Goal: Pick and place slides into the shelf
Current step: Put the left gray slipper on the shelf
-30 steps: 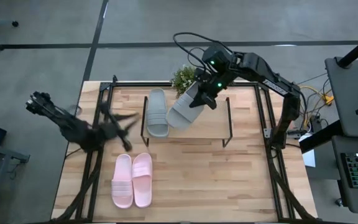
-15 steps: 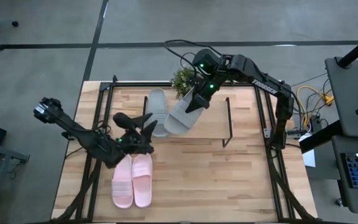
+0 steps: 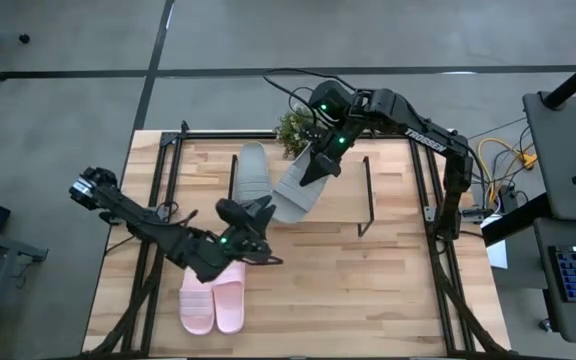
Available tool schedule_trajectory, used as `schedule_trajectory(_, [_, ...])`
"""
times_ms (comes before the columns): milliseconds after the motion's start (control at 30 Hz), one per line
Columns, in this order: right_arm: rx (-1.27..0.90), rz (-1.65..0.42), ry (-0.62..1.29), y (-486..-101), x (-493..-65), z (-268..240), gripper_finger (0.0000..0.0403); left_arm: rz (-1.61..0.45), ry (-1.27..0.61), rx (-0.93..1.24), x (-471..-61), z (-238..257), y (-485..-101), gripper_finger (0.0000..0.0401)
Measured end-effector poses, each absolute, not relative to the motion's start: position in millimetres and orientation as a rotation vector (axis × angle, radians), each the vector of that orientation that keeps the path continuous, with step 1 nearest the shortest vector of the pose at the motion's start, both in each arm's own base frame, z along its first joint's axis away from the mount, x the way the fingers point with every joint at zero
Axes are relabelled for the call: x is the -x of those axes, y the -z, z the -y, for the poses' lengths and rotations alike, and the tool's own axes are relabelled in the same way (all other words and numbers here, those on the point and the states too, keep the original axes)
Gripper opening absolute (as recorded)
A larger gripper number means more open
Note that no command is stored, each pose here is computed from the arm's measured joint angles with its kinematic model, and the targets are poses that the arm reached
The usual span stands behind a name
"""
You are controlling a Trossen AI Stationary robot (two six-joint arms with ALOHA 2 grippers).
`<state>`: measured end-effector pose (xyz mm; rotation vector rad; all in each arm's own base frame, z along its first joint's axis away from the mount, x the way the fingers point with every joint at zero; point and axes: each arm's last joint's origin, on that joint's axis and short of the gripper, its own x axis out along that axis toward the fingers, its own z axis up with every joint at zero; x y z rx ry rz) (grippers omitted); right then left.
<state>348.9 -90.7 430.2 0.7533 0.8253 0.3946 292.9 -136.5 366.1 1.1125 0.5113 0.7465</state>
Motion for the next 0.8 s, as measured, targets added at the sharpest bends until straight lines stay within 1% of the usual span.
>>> schedule_trajectory(333, [-0.753,-0.835,-0.407,-429.5,-349.6,87.0,0.0009,-0.579,-0.779,-1.155,-316.5,128.2,-354.4,0.0162])
schedule_trajectory(800, [-0.765,-0.844,-0.422,-429.4,-350.4,83.1,0.0009,-0.602,-0.801,-1.156,-321.6,118.8,-352.0,0.0162])
